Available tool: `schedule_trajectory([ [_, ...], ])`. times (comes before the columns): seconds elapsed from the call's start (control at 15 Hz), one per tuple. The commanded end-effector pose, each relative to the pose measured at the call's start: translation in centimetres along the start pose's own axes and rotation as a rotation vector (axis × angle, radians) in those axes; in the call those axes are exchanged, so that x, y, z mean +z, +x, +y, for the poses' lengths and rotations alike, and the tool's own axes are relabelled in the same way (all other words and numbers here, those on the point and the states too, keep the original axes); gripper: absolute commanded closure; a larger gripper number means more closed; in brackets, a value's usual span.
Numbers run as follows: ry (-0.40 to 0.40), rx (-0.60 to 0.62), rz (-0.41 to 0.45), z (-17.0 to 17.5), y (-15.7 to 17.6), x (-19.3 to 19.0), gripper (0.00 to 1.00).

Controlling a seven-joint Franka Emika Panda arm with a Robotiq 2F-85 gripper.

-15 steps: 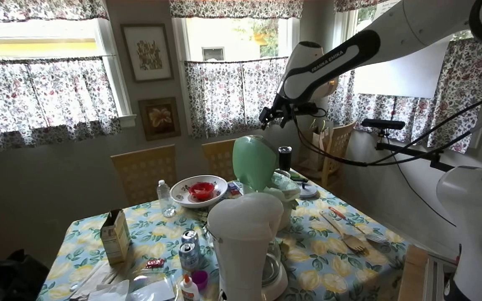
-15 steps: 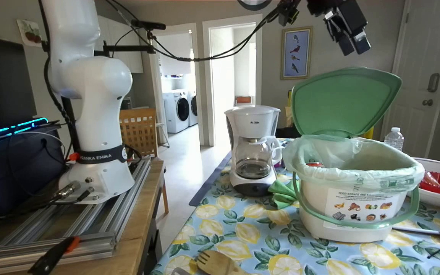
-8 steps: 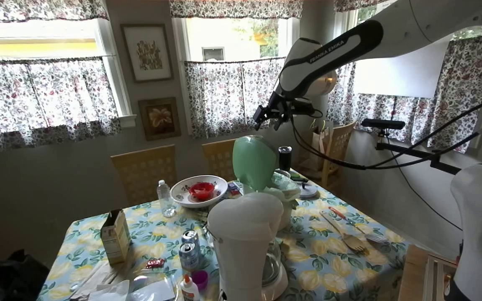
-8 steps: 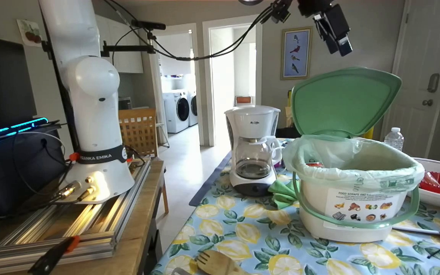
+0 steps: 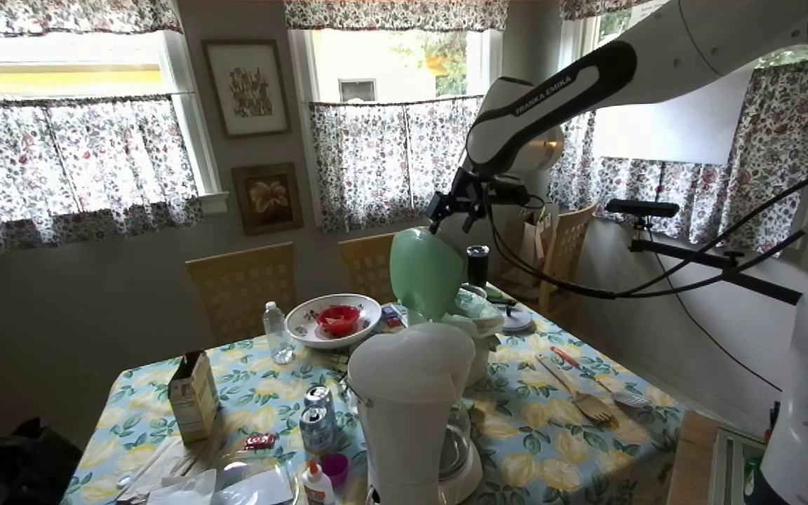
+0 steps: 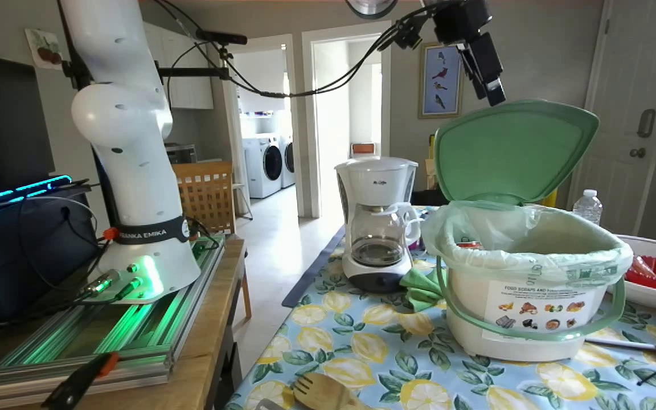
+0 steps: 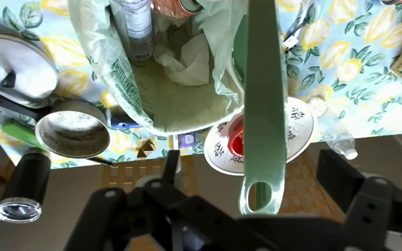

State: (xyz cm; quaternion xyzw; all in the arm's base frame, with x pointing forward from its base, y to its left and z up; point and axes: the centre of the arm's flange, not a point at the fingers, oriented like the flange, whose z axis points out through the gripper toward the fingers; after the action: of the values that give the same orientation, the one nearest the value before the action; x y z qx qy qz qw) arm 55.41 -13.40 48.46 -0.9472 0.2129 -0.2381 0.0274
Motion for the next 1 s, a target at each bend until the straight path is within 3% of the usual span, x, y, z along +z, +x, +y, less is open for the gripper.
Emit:
schedule_trajectory([
  [0.0, -0.015, -0.002, -0.008, 0.8, -0.3, 1.2, 0.00],
  [0.67, -0.078, 0.018, -0.028, 2.8, -0.6, 2.4, 0.00],
  [0.93, -0.181, 0.006, -0.019, 4.5, -0.8, 2.1, 0.00],
])
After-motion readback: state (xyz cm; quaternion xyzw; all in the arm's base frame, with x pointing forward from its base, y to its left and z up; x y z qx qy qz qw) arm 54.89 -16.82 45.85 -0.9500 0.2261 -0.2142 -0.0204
